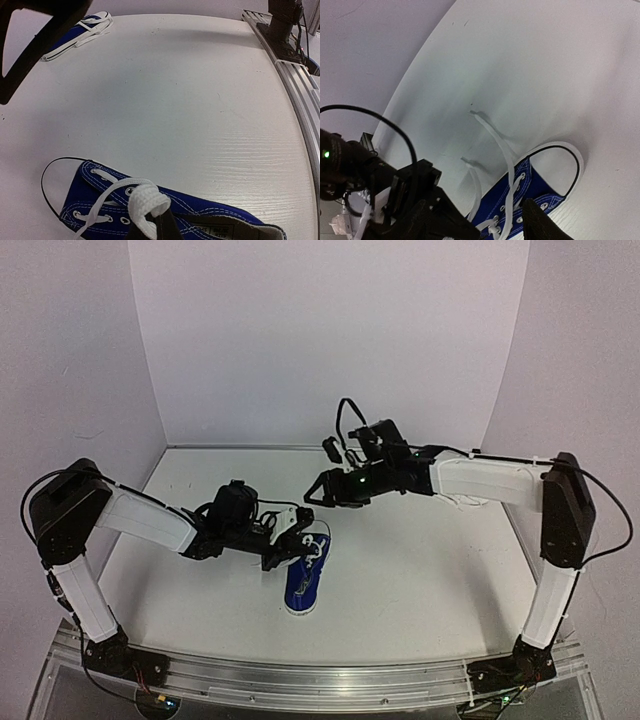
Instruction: Tie the shoes
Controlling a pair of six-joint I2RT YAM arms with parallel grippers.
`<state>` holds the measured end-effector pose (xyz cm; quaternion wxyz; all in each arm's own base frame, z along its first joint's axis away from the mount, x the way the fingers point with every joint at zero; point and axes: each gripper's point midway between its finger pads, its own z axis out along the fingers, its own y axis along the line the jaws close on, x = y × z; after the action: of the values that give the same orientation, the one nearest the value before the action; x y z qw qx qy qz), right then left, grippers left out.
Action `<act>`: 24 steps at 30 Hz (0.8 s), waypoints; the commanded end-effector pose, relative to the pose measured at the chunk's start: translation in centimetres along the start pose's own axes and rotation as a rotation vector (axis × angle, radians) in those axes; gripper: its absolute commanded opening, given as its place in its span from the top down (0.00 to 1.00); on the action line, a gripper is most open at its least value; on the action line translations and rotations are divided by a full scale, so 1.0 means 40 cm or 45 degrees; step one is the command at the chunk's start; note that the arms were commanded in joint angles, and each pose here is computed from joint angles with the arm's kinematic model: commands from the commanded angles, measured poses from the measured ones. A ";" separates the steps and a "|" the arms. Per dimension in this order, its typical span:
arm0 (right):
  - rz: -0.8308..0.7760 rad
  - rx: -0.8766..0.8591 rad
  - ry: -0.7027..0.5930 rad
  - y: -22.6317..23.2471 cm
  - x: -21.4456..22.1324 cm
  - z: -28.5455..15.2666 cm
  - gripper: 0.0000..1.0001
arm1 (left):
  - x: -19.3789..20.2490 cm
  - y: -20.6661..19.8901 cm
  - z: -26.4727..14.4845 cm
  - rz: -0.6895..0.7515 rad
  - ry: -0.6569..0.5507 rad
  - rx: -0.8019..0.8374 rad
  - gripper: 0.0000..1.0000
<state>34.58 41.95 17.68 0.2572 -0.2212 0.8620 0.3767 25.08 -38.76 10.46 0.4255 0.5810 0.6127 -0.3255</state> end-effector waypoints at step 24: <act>0.142 -0.248 0.115 0.078 0.186 0.033 0.69 | -0.053 0.025 -0.004 0.047 -0.045 -0.044 1.00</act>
<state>27.24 42.95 14.65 0.1705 -0.2110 0.8465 0.4581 25.39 -38.64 10.30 0.4262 0.5785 0.6189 -0.3171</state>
